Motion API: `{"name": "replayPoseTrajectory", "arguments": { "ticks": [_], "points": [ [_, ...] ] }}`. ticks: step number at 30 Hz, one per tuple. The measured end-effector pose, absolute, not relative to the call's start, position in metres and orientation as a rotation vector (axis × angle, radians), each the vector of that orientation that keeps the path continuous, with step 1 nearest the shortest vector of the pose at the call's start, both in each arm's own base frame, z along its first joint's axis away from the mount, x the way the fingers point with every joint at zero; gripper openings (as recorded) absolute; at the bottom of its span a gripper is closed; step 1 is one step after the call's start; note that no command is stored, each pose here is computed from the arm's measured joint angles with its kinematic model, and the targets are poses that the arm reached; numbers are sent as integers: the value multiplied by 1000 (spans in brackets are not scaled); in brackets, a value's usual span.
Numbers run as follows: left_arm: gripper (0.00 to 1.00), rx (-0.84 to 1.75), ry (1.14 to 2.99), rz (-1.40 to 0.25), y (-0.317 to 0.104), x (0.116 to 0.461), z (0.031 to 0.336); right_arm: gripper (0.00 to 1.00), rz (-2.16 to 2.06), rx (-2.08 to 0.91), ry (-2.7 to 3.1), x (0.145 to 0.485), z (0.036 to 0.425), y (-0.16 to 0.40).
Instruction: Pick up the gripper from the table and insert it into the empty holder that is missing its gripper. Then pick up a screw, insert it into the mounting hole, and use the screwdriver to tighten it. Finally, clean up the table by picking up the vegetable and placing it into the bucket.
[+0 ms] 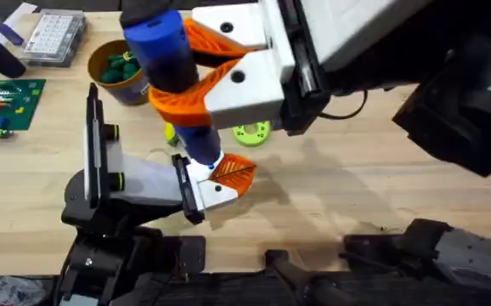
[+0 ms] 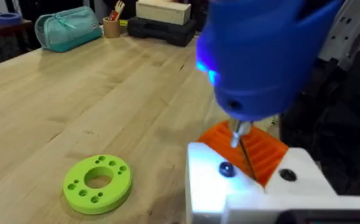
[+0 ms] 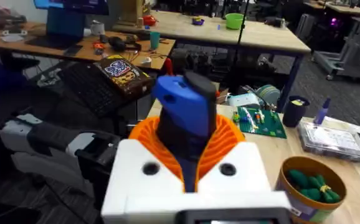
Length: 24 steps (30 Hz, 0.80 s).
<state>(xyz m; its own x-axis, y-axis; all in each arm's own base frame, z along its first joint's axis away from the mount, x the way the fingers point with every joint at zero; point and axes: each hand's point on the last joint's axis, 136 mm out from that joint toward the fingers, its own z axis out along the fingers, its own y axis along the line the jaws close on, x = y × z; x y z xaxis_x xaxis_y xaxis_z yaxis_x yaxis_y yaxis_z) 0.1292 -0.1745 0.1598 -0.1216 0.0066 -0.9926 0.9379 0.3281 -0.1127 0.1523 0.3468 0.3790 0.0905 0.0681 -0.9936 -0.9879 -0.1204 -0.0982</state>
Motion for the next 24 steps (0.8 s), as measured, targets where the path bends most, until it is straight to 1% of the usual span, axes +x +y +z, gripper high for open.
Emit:
{"name": "replayPoseTrajectory", "arguments": {
  "ticks": [8, 24],
  "points": [
    [19, 918, 1454, -1028, -175, 129, 160, 55, 1267, -1305, 1023, 147, 379, 349],
    [19, 918, 1454, -1028, -175, 129, 160, 55, 1252, -1315, 1015, 148, 375, 350]
  ]
}}
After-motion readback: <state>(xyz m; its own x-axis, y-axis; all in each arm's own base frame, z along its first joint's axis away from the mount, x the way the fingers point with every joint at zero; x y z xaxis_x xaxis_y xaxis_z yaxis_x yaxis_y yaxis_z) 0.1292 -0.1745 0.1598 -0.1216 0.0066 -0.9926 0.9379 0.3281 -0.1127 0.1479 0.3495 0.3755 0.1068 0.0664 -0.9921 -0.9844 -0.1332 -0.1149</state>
